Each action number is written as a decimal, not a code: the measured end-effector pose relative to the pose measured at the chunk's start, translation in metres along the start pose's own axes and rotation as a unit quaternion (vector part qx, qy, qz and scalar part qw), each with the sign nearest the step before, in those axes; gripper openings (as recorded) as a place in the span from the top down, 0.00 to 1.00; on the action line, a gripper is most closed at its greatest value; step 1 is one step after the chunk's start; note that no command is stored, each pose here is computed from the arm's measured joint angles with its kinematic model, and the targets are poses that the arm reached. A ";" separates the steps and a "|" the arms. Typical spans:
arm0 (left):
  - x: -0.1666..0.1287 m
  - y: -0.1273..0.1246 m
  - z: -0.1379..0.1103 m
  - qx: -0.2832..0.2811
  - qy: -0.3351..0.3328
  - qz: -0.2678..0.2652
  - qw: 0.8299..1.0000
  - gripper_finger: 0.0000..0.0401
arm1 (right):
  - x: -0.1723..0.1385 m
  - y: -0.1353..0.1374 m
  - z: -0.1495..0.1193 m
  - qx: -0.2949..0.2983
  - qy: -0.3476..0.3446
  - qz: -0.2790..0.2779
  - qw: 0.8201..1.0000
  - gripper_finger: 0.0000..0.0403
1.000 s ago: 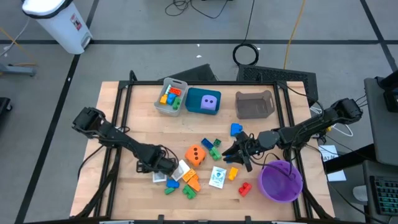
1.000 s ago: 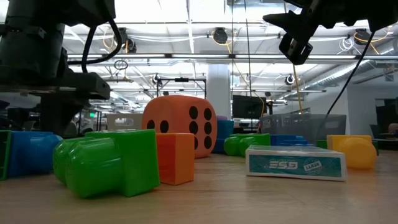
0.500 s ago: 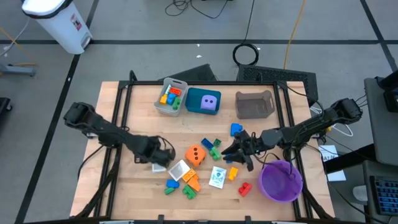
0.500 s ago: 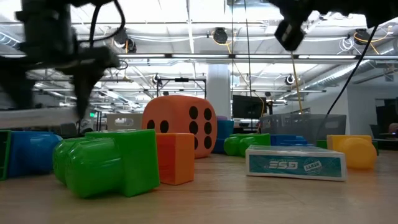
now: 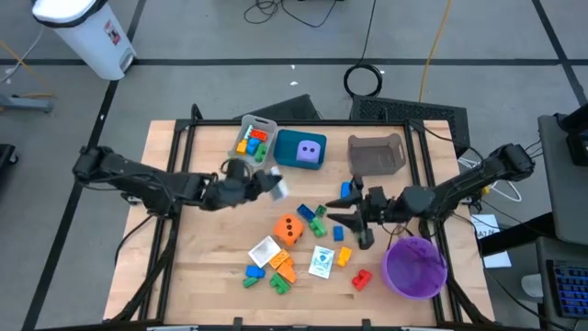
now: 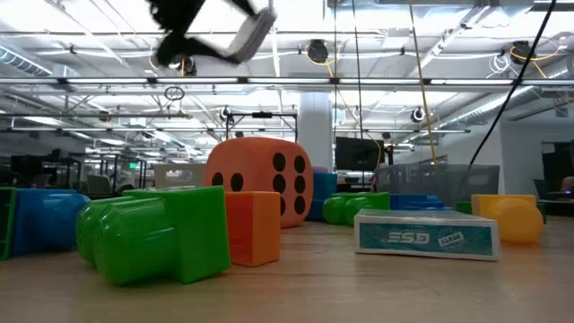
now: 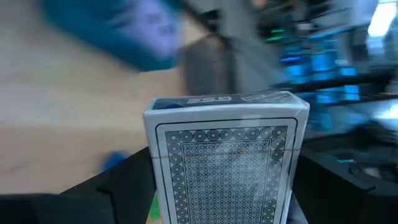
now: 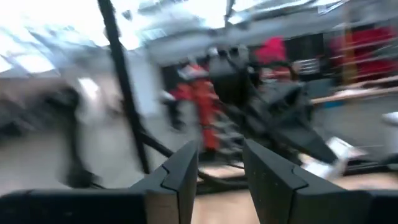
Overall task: Pick & Place Toys
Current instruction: Put the black deck of cards into the black bin
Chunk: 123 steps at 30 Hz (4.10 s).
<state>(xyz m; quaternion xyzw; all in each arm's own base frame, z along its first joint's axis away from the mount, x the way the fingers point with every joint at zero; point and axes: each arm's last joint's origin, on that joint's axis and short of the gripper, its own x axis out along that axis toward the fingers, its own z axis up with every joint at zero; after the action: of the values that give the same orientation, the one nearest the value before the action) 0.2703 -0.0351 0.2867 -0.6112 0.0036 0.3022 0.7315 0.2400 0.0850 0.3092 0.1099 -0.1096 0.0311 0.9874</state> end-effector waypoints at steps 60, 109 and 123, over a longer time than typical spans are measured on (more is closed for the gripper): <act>0.068 -0.073 0.036 0.045 0.003 -0.221 0.974 0.20 | 0.042 -0.051 0.006 -0.127 -0.016 -0.263 0.956 0.40; 0.065 -0.083 0.046 0.084 0.008 -0.289 0.953 0.20 | 0.035 -0.049 0.028 -0.158 -0.071 -0.286 0.942 0.76; 0.067 -0.082 0.048 0.100 0.031 -0.295 0.950 0.08 | 0.034 -0.050 0.029 -0.148 -0.074 -0.291 0.942 0.77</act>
<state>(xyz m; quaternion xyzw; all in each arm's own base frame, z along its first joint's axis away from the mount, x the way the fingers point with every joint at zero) 0.3438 0.0318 0.3468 -0.5178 -0.1240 0.0521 0.8449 0.2716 0.0316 0.3337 -0.0084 -0.1492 -0.2824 0.9476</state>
